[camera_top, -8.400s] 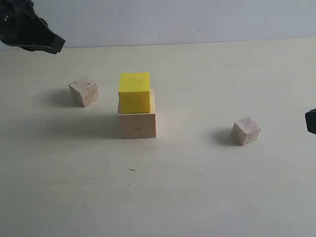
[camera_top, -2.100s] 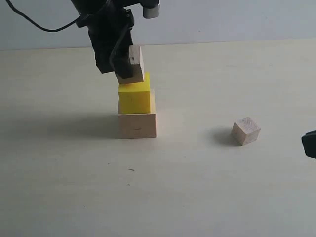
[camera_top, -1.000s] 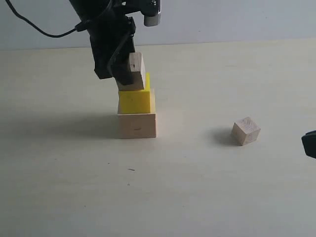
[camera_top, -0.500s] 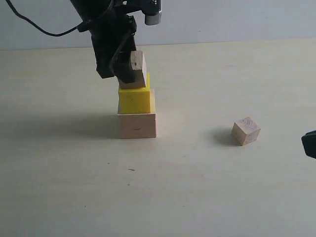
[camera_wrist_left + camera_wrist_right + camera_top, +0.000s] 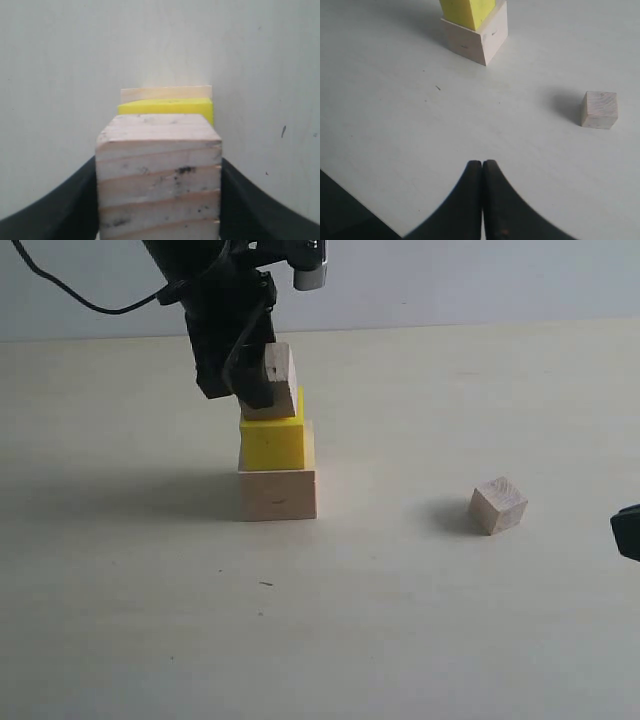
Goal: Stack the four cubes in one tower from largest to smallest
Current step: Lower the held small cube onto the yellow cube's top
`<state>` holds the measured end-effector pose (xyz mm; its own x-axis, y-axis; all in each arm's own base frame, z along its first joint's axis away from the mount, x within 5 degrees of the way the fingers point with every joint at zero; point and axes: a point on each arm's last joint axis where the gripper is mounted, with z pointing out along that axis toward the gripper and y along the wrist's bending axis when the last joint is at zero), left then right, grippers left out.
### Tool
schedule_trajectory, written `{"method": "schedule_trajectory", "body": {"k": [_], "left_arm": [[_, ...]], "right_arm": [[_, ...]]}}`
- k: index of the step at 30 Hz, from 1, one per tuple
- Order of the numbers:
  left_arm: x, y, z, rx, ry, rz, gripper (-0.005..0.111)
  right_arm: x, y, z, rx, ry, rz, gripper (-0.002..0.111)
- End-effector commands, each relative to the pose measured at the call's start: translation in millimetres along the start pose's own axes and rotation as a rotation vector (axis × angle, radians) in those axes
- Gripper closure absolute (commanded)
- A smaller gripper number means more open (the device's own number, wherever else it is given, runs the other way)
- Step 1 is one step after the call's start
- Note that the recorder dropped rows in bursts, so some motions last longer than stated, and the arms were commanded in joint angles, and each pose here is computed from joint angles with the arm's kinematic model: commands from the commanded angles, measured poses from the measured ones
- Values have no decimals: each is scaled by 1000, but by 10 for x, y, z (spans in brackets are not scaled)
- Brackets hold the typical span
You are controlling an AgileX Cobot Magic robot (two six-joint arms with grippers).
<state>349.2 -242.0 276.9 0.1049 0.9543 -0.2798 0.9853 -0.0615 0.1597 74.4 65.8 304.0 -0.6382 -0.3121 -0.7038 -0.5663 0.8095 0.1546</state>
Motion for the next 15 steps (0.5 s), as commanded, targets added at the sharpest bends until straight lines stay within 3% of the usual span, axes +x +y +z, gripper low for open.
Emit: {"method": "schedule_trajectory", "body": {"k": [1,7,15], "left_arm": [[4,-2,-9,0,-7,-17,61],[-1,10,-9,-12,-13,-60,42],[2,4,-9,-5,-9,-60,42]], "right_arm": [[7,-2,3,0,-4,-5,108],[8,-2,3,0,-2,-5,108],[8,-2,3,0,-2,-5,108]]}}
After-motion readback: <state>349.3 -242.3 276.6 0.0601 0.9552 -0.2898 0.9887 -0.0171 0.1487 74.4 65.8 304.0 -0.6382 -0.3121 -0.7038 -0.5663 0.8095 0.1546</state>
